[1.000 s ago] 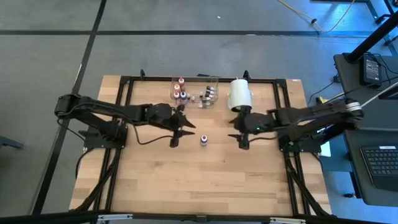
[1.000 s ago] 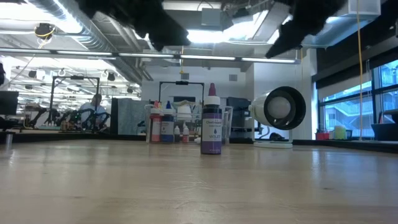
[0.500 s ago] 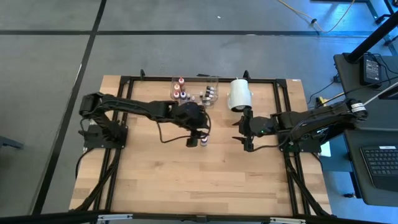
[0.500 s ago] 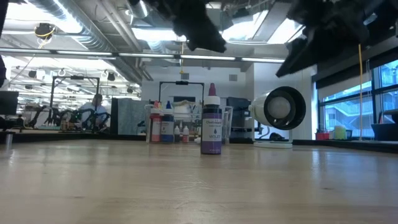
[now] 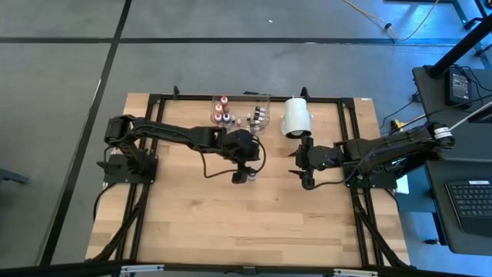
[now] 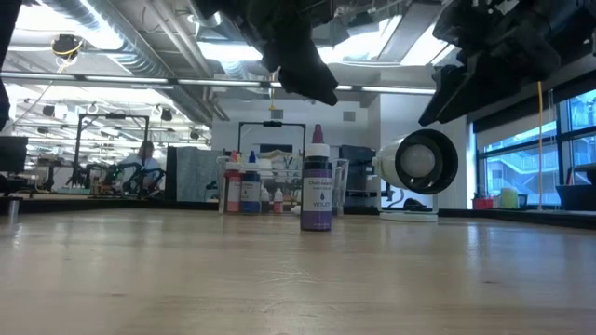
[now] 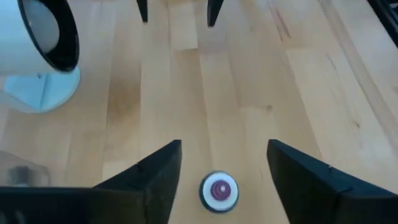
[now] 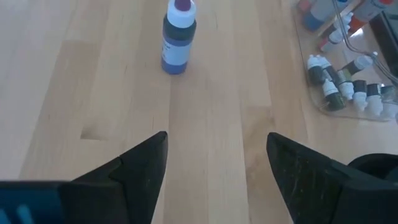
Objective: Pick & Place food coloring
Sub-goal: Put the purple food coloring bottle into the transparent bin
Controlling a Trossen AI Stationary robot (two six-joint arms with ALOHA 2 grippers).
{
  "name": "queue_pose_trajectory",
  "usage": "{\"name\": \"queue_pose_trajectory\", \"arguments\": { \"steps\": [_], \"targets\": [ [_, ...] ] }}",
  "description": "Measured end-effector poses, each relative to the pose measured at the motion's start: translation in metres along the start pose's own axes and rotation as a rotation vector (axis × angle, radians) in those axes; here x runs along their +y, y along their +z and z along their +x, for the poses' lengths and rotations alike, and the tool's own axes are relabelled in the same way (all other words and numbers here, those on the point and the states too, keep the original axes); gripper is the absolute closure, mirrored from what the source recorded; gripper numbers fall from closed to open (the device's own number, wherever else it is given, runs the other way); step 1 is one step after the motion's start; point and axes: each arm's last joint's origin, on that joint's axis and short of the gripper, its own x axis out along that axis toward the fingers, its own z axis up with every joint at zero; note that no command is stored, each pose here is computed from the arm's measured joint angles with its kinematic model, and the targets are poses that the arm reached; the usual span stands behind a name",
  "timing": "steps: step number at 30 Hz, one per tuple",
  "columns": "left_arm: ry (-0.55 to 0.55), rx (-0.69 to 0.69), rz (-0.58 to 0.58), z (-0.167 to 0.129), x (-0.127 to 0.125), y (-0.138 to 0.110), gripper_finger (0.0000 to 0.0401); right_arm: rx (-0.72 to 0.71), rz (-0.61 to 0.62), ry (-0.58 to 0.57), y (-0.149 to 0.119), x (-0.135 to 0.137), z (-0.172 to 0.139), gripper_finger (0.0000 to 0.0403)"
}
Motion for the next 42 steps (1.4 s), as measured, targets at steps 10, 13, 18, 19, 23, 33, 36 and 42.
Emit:
{"name": "queue_pose_trajectory", "arguments": {
  "steps": [10,13,18,19,23,33,36,42],
  "targets": [
    [0.018,0.009,-0.027,0.009,0.001,-0.003,0.0151,-0.002,-0.002,0.000,0.000,0.000,0.000,0.0128],
    [0.006,0.034,-0.034,0.020,0.001,-0.007,0.0154,-0.006,-0.003,0.000,0.001,0.000,0.000,0.0127],
    [0.000,0.123,-0.043,0.035,0.002,-0.020,0.0157,-0.007,-0.016,0.000,0.001,0.000,0.000,0.0127],
    [-0.001,0.127,-0.043,0.036,0.002,-0.021,0.0157,-0.007,-0.017,-0.001,0.001,0.000,0.000,0.0128],
    [0.000,0.152,-0.046,0.036,0.002,-0.023,0.0159,-0.010,-0.016,0.000,0.001,0.000,0.000,0.0128],
    [-0.002,0.214,-0.049,0.050,0.002,-0.034,0.0178,-0.011,-0.016,-0.001,0.001,0.000,0.000,0.0128],
    [-0.002,0.220,-0.048,0.051,0.002,-0.035,0.0188,-0.012,-0.016,-0.001,0.001,0.000,0.000,0.0127],
    [0.000,0.196,-0.041,0.046,0.001,-0.030,0.0215,-0.012,-0.017,-0.001,0.001,0.000,0.000,0.0127]
  ]
}}
